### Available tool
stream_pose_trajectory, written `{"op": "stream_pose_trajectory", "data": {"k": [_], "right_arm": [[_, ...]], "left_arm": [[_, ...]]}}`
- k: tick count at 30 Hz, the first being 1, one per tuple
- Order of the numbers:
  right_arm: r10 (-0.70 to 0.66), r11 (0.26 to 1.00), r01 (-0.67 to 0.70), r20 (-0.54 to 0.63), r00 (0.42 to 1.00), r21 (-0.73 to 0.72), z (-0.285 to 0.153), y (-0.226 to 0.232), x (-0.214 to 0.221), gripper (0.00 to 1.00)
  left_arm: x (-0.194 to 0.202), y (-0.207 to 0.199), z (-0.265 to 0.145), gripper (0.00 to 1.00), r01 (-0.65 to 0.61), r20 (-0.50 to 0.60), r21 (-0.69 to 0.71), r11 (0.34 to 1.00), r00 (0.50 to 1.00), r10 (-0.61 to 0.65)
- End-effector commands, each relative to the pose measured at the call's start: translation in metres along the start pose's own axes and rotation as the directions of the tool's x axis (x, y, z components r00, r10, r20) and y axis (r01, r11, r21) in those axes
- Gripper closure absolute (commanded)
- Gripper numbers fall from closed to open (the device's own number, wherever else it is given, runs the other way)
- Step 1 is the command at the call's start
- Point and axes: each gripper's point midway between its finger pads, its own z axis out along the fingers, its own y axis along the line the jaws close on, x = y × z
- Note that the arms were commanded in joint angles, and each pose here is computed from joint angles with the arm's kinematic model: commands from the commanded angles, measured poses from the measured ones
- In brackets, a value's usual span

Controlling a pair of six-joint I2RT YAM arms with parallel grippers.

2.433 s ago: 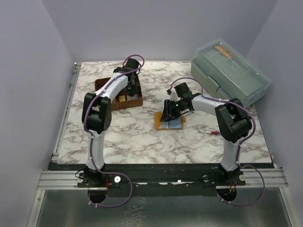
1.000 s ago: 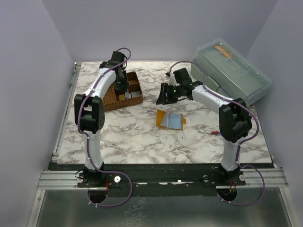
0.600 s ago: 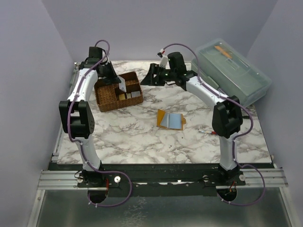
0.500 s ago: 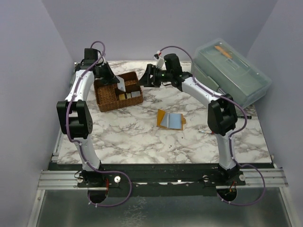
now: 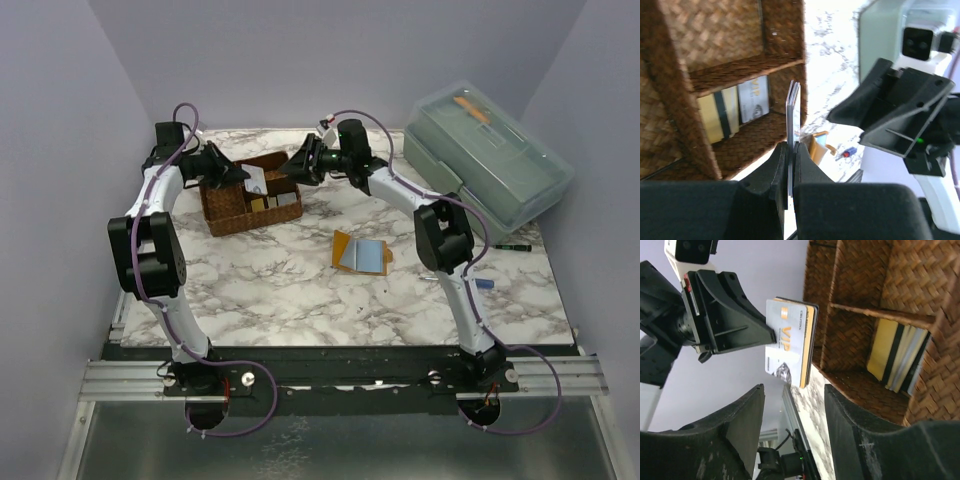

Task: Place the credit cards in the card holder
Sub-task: Place the credit card in the storage box.

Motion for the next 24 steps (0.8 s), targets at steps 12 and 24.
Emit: {"op": "stream_pose_trajectory", "data": {"k": [12,24], "right_arm": [[0.013,0.99,-0.024,-0.082,0.997,-0.138,0.019,0.012,0.01,0.54],[0.017,0.988,-0.034,-0.114,0.993,-0.15,0.03,0.008,0.017,0.57]], "left_arm": [[-0.002,-0.06,-0.026,1.0,-0.089,0.019,0.279,0.956,0.996,0.087],[0.001,-0.059,-0.025,1.0,-0.076,0.007,0.298,0.952,0.997,0.078]]}}
